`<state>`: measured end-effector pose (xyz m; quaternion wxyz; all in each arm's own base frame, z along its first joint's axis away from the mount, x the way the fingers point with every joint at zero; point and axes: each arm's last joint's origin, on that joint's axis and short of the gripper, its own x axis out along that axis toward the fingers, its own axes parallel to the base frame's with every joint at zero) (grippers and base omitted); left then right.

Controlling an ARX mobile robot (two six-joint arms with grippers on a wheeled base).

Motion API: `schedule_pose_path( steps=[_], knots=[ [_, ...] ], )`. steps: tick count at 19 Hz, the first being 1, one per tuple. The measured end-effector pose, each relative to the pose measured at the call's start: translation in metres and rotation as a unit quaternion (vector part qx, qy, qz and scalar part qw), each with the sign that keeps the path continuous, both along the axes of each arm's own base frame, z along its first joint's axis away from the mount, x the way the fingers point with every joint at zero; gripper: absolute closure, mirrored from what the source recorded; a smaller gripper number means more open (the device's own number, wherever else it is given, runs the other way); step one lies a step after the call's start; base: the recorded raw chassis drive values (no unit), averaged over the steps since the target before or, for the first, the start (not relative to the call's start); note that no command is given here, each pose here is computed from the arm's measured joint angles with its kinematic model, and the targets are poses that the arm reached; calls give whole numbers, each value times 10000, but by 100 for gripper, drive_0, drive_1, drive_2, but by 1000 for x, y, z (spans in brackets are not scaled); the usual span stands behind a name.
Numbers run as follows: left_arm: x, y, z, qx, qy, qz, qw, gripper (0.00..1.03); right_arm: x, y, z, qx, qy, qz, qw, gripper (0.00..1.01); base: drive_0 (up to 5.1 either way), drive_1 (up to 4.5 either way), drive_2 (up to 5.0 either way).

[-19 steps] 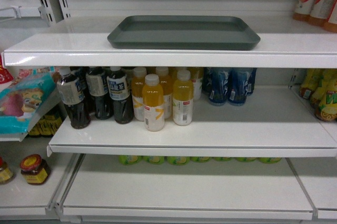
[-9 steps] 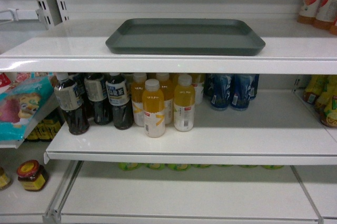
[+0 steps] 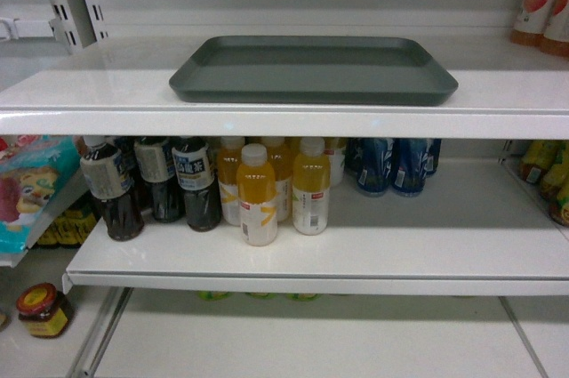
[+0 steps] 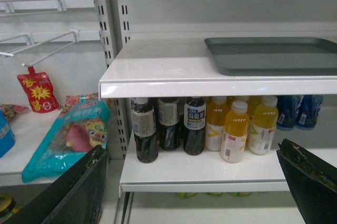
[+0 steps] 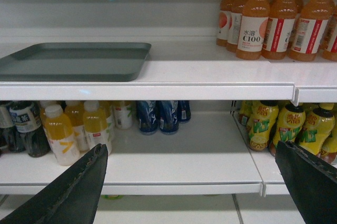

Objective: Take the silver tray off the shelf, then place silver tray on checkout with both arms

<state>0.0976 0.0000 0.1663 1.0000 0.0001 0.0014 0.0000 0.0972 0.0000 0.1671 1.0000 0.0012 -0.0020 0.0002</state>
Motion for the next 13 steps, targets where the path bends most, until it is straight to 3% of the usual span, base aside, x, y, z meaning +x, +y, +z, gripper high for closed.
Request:
schedule_pose_path(
  steps=[7,13],
  knots=[
    [0,0,0,2,-21,2,10000,5,0,0,0,0,-15,0,10000,3,6,416,-405],
    [0,0,0,0,10,0,10000,5,0,0,0,0,4,0,10000,3,0,0,0]
  ],
)
